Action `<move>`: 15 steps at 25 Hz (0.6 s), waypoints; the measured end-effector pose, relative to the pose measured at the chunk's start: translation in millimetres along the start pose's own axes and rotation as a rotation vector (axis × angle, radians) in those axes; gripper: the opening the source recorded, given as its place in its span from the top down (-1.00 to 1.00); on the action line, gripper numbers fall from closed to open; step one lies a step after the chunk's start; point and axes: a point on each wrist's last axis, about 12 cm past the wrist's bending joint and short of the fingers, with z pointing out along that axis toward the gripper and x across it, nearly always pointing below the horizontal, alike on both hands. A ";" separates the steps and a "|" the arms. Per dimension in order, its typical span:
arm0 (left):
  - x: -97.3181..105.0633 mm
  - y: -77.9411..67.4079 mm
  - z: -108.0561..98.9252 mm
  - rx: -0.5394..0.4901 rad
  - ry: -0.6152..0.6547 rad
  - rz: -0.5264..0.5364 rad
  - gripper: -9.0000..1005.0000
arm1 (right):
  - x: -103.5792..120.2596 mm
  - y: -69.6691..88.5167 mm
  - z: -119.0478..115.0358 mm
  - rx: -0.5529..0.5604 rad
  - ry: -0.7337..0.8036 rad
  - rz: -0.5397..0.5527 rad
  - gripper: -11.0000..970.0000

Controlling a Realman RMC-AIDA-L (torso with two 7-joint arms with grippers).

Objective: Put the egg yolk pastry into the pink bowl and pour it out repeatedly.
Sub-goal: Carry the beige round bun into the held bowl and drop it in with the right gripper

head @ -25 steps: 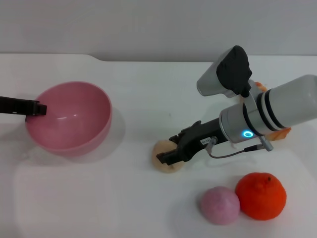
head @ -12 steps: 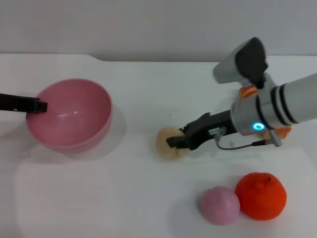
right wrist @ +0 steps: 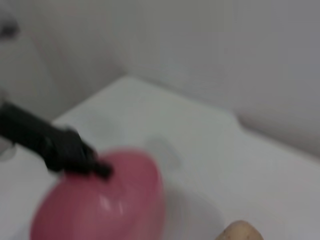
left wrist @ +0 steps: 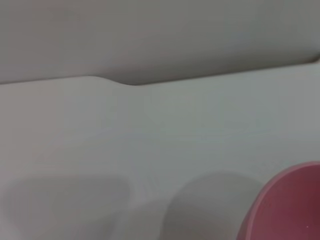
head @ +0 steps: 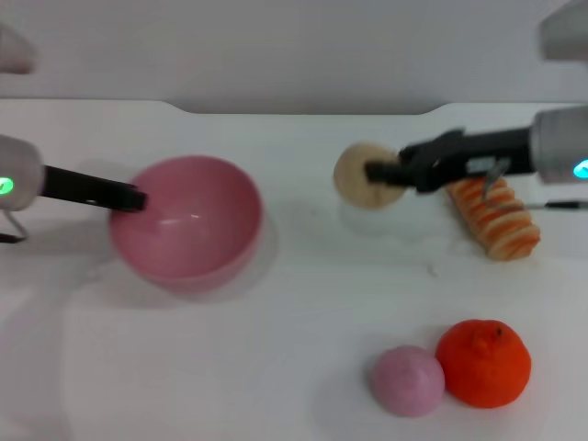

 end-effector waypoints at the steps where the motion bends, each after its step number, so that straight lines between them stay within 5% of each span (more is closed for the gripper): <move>1: -3.6 -6.9 6.7 0.015 0.010 0.019 0.98 | -7.4 1.5 -8.1 0.012 -0.029 -0.027 0.48; 6: -21.1 -42.9 31.7 0.096 0.035 0.115 0.98 | -32.1 20.0 -19.5 -0.006 -0.072 -0.177 0.54; 15: -38.3 -83.7 46.6 0.173 0.006 0.199 0.98 | -35.8 52.7 28.5 -0.126 0.129 -0.392 0.57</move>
